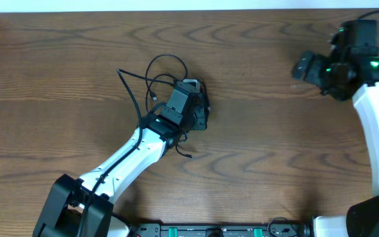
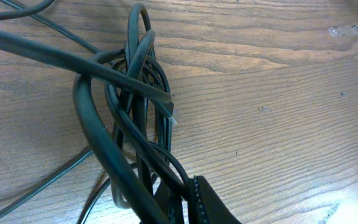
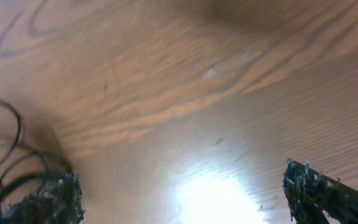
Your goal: Untangle cables
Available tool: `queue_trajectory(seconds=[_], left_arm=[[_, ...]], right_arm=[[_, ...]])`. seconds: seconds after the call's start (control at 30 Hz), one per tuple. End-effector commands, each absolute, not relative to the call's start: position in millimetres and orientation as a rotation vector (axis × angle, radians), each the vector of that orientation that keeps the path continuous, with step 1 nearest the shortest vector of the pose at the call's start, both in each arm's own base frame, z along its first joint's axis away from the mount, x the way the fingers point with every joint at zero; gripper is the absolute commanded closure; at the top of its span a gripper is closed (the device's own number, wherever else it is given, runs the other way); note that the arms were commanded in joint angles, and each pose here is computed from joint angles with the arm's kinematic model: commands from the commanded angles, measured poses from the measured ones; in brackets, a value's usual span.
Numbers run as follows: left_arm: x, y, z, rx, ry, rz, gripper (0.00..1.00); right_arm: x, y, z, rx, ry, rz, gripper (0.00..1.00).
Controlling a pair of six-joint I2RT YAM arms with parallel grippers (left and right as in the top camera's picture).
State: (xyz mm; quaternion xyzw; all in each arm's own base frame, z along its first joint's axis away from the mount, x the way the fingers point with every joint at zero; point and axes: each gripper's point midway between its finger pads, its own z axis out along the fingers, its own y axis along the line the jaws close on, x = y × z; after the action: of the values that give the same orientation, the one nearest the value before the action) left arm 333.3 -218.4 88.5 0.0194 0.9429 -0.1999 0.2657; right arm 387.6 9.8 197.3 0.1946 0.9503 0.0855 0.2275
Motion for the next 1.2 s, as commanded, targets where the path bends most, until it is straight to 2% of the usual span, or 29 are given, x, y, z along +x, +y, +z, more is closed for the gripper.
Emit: queue_trajectory(seconds=[0.0,1.17], left_arm=[[332.2,-217.3,89.3,0.073,2.541,-0.524,0.92],[326.1,-219.6,86.7,0.087,2.568,-0.549,0.92]], right_arm=[[381.1,19.0,193.3,0.524,2.649,0.21,0.01],[373.8,20.8,189.9,0.525,2.682,0.203,0.01]])
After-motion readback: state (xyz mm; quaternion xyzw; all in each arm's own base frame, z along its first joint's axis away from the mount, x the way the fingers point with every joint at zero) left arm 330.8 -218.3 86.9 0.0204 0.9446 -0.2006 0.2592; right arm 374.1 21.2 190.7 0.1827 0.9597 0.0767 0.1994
